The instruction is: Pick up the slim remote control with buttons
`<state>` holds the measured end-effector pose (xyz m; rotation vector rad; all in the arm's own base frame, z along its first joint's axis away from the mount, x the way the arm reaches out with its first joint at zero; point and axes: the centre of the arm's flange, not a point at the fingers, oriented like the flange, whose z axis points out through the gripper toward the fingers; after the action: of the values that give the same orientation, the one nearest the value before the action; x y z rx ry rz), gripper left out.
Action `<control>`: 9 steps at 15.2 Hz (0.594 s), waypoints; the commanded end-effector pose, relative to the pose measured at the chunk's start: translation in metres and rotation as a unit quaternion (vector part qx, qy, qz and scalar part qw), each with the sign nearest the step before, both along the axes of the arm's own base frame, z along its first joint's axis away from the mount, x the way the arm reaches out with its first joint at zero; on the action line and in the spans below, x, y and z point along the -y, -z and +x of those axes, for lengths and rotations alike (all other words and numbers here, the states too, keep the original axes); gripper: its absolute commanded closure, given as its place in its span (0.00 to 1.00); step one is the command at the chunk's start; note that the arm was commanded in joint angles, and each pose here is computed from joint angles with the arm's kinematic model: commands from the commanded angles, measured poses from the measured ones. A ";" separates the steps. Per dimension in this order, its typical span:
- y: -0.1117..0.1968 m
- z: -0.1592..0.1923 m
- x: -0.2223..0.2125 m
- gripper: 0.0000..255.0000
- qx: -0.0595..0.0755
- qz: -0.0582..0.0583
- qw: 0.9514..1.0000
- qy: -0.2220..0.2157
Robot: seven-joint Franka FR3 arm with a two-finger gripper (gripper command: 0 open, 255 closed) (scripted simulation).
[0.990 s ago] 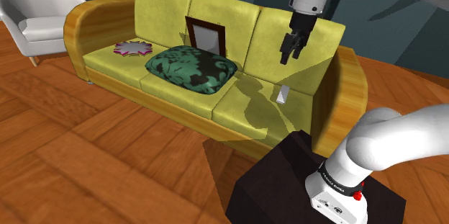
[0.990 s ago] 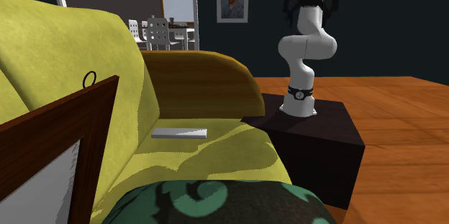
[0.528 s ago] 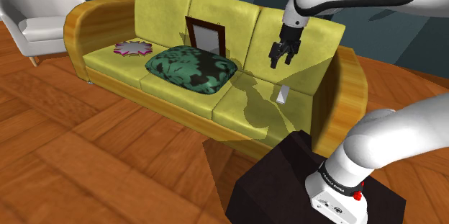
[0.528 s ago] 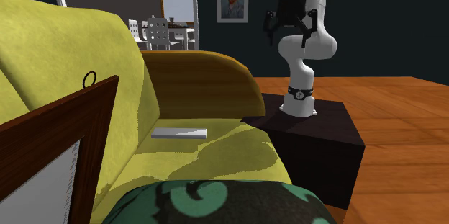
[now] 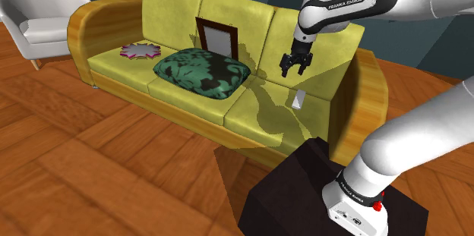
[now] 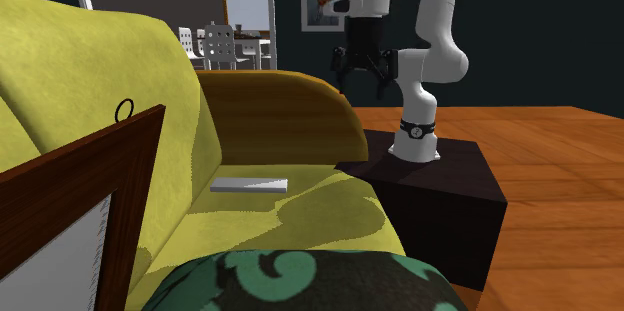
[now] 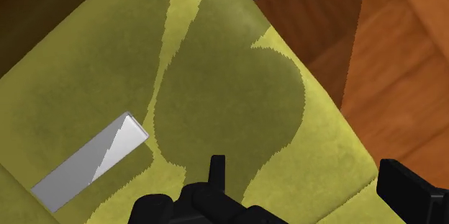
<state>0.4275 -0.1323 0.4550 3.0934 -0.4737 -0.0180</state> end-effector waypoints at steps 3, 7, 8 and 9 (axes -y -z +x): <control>0.032 0.017 0.037 0.00 0.003 -0.003 0.999 0.049; 0.063 0.030 0.077 0.00 0.006 -0.005 0.995 0.097; 0.071 0.033 0.087 0.00 0.006 -0.005 0.994 0.109; 0.079 0.035 0.097 0.00 0.007 -0.006 0.993 0.120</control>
<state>0.4588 -0.2178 0.3842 3.0181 -0.8040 0.0004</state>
